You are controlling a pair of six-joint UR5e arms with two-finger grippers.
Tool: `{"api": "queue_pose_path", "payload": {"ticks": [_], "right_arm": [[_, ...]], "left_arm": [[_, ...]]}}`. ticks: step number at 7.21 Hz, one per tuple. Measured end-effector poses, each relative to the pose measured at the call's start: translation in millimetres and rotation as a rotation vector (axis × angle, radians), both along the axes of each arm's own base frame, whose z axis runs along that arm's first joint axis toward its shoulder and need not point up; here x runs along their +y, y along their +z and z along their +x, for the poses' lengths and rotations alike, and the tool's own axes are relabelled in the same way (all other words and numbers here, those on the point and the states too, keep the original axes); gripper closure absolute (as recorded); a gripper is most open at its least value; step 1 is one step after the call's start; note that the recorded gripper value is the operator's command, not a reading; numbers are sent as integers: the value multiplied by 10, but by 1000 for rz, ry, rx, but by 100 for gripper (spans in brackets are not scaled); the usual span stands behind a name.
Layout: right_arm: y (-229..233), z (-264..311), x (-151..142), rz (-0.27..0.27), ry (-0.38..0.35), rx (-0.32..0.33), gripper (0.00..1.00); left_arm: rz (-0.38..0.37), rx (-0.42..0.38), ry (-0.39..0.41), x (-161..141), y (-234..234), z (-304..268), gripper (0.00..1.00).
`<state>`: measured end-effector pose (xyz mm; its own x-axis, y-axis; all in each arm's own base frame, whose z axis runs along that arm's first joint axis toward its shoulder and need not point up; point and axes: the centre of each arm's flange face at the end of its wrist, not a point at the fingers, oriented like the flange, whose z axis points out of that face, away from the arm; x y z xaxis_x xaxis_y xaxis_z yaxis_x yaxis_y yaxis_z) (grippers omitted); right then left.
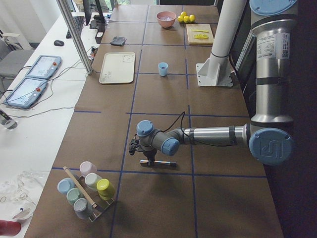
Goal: Mash ice and strawberries in cup
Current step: 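Lower the pestle onto the table and release it with the left gripper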
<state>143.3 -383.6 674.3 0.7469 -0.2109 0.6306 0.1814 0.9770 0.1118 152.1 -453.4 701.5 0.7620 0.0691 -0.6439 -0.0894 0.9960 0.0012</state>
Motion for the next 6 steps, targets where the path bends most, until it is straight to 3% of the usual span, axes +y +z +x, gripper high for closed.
{"api": "queue_pose_path", "payload": {"ticks": [6], "right_arm": [[-25,22,7,4,7,-1,0]], "left_arm": [[5,30,7,-31,-135,39,0]]}}
